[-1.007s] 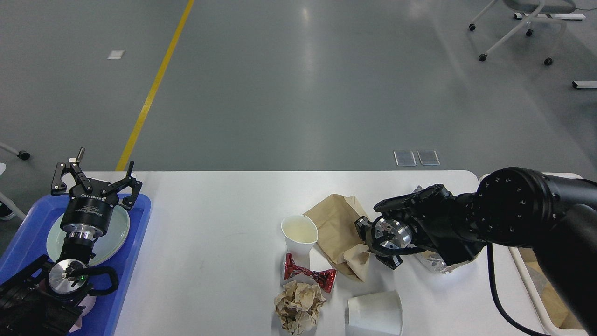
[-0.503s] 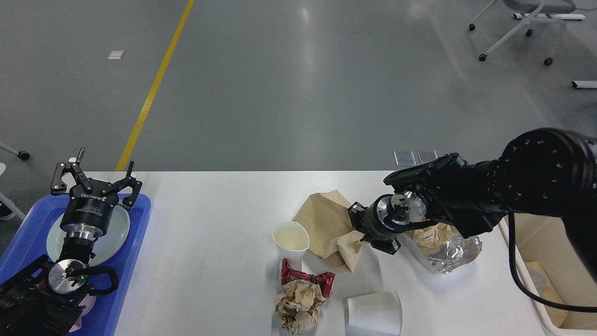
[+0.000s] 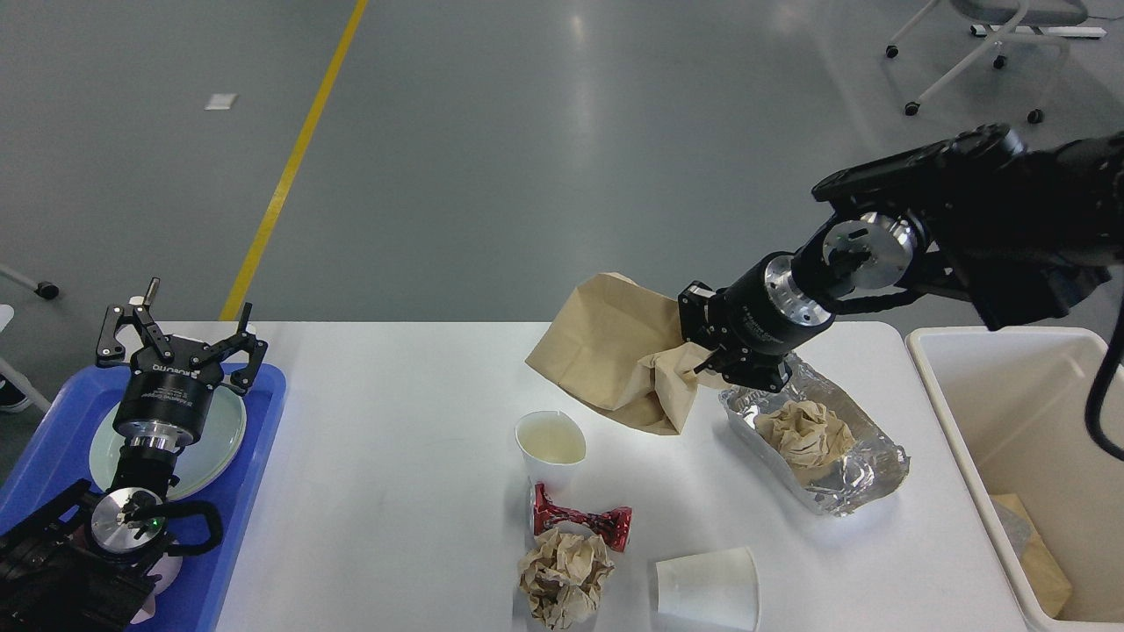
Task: Tidy desktop
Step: 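Lift the paper bag and drop it into the white bin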
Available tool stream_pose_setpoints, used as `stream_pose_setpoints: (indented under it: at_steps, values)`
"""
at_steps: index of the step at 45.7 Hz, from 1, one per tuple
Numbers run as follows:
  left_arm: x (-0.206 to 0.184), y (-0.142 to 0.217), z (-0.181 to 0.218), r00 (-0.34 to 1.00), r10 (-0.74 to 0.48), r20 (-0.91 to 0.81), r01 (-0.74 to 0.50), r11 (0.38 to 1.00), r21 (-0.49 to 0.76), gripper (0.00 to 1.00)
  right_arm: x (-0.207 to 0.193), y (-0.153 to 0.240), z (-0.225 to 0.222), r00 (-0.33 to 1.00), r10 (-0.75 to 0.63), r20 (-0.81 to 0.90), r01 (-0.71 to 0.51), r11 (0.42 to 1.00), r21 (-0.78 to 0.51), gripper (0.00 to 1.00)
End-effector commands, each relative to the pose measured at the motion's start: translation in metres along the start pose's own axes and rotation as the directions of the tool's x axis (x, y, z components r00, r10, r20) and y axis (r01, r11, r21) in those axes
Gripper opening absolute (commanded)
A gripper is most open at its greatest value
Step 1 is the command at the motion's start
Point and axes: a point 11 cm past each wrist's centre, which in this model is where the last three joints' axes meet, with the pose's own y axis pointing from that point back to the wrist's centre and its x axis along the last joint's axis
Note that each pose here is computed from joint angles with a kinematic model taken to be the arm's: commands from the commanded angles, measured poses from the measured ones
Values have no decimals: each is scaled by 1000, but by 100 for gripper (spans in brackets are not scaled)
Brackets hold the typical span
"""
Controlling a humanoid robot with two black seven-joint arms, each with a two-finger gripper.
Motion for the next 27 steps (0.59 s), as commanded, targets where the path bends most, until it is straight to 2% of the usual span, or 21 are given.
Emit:
stream_pose_setpoints:
  at_steps: [1, 5, 13, 17, 21, 27]
  values:
    - [0, 0, 0, 1000, 0, 0, 0, 1000, 0, 98, 0, 35, -6, 989, -44, -140, 40, 999, -34, 0]
    - [0, 0, 0, 1000, 0, 0, 0, 1000, 0, 98, 0, 60, -6, 959, -72, -274, 50, 995, -85, 0]
    - [0, 1, 0, 1000, 1, 0, -1, 1000, 1, 98, -1, 121, 0, 844, -92, -528, -30, 976, -218, 0]
    - [1, 1, 0, 1000, 2, 1, -2, 1000, 0, 98, -4, 154, 2, 795, -102, -597, -46, 973, -227, 0]
    - [0, 0, 0, 1000, 1, 0, -1, 1000, 0, 98, -6, 184, -2, 752, -46, -657, -94, 980, -176, 0]
    - [1, 1, 0, 1000, 2, 1, -2, 1000, 0, 98, -8, 203, 0, 710, -12, -704, -119, 984, -136, 0]
